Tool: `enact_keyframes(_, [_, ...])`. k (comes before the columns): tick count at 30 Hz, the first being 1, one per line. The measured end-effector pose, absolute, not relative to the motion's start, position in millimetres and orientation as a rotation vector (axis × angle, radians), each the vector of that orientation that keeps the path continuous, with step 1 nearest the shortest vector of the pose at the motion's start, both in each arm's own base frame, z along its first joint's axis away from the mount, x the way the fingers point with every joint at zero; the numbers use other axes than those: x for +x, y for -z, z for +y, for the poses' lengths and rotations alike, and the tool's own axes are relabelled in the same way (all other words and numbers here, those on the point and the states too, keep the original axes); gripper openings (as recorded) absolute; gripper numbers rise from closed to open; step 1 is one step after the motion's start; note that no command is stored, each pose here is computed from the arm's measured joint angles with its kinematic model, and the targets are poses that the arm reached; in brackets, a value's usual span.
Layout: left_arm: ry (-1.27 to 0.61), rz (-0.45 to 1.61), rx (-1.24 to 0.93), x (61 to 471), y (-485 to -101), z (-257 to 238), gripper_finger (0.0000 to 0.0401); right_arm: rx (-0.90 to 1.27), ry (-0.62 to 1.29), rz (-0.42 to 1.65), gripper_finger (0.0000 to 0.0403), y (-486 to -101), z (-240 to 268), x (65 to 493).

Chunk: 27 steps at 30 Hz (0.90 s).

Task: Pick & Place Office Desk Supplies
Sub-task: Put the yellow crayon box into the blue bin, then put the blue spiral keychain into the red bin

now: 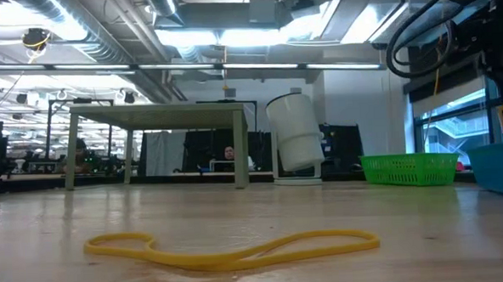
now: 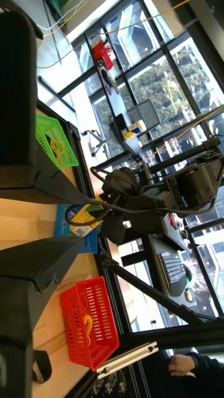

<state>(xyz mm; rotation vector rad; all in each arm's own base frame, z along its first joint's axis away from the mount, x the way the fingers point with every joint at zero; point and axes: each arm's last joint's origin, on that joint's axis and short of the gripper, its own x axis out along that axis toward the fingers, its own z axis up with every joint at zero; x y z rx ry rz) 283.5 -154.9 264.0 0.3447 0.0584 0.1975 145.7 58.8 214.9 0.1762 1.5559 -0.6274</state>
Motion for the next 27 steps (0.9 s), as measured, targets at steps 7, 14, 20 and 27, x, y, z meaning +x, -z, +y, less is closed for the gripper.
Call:
enact_keyframes(7, [-0.198,0.058,0.345,283.5,-264.0,-154.8,0.0086,0.169,0.636,1.550,0.0229,-215.0,58.4,145.6])
enact_keyframes(14, [-0.198,0.059,0.345,283.5,-263.9,-154.8,0.0086,0.075,0.727,1.455,0.0221,-216.6,54.1,145.7])
enact_keyframes(20, [-0.197,0.063,0.348,283.5,-263.5,-154.8,0.0086,0.033,0.753,1.420,0.0220,-217.3,52.5,145.8])
enact_keyframes(27, [-0.192,0.088,0.312,283.1,-259.8,-155.3,0.0087,0.090,0.788,1.378,0.0220,-216.9,53.3,147.8])
